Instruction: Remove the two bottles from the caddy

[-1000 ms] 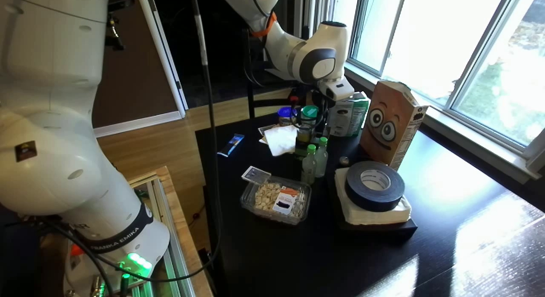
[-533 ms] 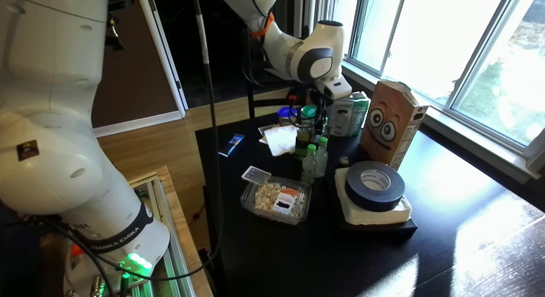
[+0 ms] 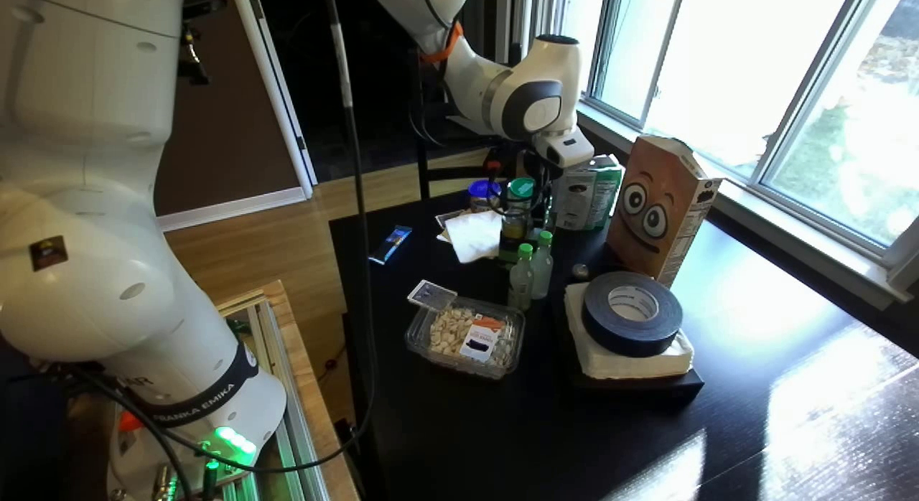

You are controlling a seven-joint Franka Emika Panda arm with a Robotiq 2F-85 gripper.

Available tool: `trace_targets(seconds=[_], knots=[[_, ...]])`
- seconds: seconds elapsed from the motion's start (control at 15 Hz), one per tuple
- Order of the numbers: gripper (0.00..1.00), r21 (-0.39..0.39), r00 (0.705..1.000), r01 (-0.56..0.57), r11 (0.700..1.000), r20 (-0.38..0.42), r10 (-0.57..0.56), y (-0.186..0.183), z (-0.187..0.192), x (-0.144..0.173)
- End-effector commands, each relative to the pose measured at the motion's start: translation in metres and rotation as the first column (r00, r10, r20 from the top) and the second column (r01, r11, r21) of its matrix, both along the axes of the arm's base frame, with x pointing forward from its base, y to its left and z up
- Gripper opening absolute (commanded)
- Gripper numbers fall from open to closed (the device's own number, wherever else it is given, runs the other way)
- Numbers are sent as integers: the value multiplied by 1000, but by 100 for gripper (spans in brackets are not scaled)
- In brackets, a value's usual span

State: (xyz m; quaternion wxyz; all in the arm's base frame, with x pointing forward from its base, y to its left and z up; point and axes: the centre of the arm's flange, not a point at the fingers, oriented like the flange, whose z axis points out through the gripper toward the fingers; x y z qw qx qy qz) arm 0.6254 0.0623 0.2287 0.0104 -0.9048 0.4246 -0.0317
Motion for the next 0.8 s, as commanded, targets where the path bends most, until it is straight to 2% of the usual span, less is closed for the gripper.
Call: trace_targets(seconds=[0.0,0.4,0.73], knots=[[7,6,999,-36,999,-27,36,3,32,5],[7,-3,992,-111,994,-66,111,0,114,12],[7,-33,992,-125,992,5,126,-12,181,21]])
